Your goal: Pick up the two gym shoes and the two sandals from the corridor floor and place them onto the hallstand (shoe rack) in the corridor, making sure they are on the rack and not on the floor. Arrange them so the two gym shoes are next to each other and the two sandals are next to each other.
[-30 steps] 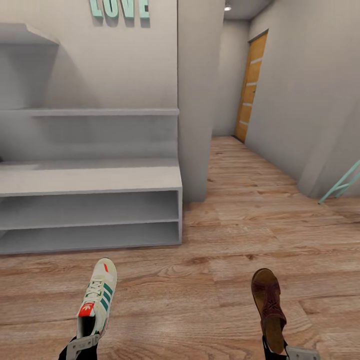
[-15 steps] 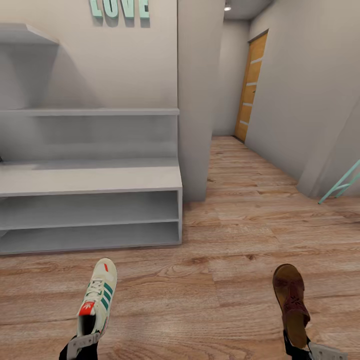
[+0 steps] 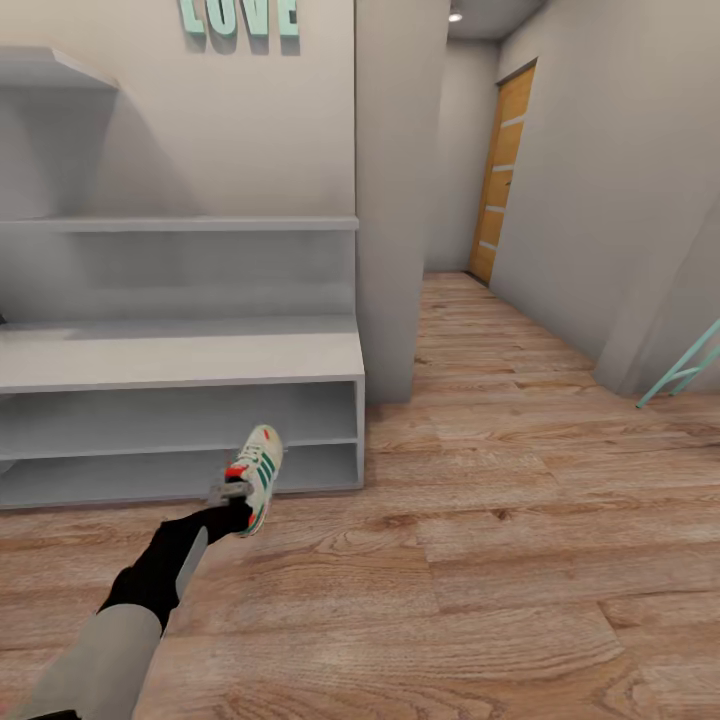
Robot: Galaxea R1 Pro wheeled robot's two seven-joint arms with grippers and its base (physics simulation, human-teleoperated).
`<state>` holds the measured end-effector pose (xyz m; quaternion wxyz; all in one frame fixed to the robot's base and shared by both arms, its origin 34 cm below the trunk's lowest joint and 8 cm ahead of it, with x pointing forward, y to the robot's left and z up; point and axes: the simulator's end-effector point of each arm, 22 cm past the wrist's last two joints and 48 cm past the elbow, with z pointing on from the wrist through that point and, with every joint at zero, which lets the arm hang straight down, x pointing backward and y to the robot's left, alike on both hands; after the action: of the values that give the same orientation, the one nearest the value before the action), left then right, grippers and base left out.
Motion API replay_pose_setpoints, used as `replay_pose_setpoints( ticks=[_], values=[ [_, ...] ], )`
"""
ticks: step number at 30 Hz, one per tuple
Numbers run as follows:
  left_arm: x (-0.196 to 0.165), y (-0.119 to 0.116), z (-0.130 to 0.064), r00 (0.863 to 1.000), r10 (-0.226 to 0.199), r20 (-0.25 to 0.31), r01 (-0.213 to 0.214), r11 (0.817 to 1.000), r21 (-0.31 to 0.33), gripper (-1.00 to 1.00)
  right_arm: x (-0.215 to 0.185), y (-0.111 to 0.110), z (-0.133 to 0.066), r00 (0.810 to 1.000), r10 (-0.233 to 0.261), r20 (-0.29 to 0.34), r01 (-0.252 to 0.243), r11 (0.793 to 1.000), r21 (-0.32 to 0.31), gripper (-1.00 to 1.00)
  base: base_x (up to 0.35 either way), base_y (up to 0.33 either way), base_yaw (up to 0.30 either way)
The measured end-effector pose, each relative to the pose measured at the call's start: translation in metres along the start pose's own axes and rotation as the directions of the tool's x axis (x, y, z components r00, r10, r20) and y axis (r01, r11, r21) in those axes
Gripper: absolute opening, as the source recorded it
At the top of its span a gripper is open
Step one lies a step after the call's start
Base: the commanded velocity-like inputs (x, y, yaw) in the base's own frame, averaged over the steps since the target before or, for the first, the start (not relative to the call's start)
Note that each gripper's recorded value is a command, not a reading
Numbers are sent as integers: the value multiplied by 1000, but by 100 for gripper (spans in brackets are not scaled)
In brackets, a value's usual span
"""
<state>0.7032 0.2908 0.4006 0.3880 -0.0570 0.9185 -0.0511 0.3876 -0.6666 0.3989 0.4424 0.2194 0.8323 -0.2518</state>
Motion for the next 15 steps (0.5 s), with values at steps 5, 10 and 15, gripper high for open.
replay_pose_setpoints(
  ticks=[5, 10, 15],
  values=[
    [-38, 1, -2, 1000, 3, 16, -3, 1000, -21, -100, -11, 3, -1, 1000, 1, 23, -1, 1000, -5, -100, 0, 0, 0],
    [-58, 4, -5, 1000, -7, -17, 7, 999, -54, -100, -13, 5, -1, 1000, 1, 29, -1, 1000, -7, -100, 0, 0, 0],
    [-61, 1, -4, 999, -12, -43, 10, 998, -62, -100, -21, 6, -1, 999, -2, 45, 2, 1000, -9, -100, 0, 0, 0]
  ],
)
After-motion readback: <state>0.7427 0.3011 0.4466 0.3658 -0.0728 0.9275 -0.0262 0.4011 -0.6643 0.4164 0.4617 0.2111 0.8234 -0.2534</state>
